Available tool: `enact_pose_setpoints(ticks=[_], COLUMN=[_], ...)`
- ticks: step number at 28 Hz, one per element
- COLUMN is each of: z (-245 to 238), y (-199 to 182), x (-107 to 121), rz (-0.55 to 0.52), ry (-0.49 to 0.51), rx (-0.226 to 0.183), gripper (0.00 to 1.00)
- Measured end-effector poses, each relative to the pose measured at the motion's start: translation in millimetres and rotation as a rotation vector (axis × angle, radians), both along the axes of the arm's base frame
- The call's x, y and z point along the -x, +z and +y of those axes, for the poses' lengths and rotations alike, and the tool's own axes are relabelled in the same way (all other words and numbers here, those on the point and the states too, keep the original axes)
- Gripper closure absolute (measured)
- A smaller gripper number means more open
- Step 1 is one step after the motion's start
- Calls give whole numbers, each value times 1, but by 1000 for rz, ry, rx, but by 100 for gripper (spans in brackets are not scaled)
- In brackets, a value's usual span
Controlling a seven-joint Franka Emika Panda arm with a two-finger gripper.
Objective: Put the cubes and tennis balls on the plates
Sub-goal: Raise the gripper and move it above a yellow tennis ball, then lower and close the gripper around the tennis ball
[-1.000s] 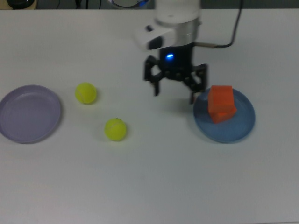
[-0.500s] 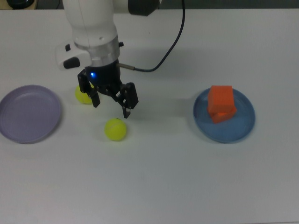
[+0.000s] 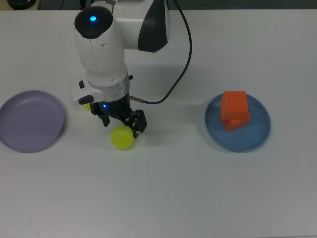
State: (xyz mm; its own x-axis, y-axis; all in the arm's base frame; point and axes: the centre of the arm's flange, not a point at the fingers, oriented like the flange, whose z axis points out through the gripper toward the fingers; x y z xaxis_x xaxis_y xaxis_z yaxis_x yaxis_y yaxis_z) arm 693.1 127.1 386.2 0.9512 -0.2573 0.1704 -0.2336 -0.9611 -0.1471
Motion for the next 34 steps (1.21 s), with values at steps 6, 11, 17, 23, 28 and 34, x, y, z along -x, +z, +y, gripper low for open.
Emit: enact_pose_setpoints(ticks=[6, 11, 17, 23, 28, 34], z=[4, 5, 5, 5, 5, 1], y=[-10, -20, -29, -40, -46, -49], x=[0, -1, -1, -2, -2, -3], rz=[14, 24, 33, 48, 55, 58], ry=[9, 11, 13, 14, 15, 19], rx=[3, 7, 11, 15, 19, 24], gripper=[0, 0, 0, 0, 10, 26])
